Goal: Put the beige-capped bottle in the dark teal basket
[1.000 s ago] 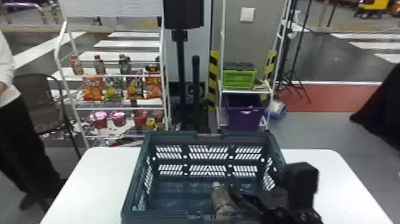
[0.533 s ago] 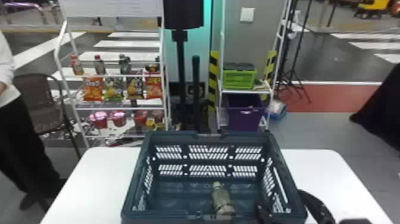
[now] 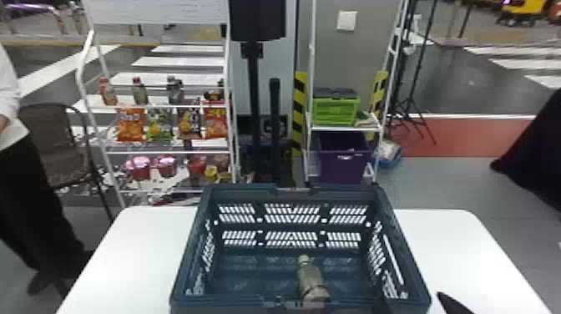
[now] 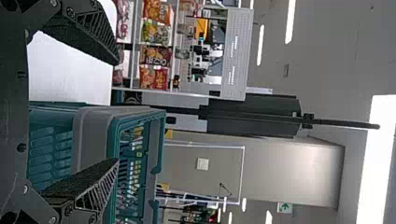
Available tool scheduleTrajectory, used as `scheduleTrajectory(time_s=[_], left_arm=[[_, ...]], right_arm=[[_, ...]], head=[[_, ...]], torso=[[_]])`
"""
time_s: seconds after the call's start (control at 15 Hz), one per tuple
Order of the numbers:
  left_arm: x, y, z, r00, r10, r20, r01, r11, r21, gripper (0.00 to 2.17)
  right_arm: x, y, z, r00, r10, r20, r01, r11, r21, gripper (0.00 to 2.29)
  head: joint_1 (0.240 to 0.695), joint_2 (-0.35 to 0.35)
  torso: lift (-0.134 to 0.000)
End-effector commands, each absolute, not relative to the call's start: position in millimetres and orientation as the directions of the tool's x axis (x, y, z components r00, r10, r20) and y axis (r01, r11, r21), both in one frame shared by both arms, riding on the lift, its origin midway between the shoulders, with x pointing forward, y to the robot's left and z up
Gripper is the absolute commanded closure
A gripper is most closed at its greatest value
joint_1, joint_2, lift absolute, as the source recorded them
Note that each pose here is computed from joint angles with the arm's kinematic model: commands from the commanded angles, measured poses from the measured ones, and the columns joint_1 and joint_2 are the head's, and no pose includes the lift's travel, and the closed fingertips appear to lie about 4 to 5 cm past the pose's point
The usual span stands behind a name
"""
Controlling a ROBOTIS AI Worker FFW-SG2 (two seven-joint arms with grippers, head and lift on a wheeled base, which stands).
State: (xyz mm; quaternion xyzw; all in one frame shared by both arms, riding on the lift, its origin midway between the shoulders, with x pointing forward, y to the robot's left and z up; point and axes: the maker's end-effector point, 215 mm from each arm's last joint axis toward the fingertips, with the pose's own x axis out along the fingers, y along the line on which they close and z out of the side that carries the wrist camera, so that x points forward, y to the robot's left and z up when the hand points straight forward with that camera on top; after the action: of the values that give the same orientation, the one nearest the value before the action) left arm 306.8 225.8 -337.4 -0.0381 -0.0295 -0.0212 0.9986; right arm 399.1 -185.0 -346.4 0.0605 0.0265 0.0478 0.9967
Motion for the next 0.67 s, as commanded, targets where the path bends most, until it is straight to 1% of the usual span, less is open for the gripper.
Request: scheduleTrajectory(time_s=[0.0,0.6], left_arm=[[307.2,225.3,-336.3,0.997,-0.043,0.063,0.048,0.996,-0.074,0.15],[307.2,224.4,-336.6,0.997,-0.045,0.061,0.050,0.996,-0.074,0.15]], right_arm=[[393.1,-188.3,-348.8,0.995,0.093,-0.048,-0.086,0.989,0.123,0.02],[387.8,-190.2,-349.2,0.994,0.098,-0.043,-0.093,0.988,0.121,0.03]], head=[[0.499,0.000],[0.499,0.000]], torso=[[0.000],[0.000]])
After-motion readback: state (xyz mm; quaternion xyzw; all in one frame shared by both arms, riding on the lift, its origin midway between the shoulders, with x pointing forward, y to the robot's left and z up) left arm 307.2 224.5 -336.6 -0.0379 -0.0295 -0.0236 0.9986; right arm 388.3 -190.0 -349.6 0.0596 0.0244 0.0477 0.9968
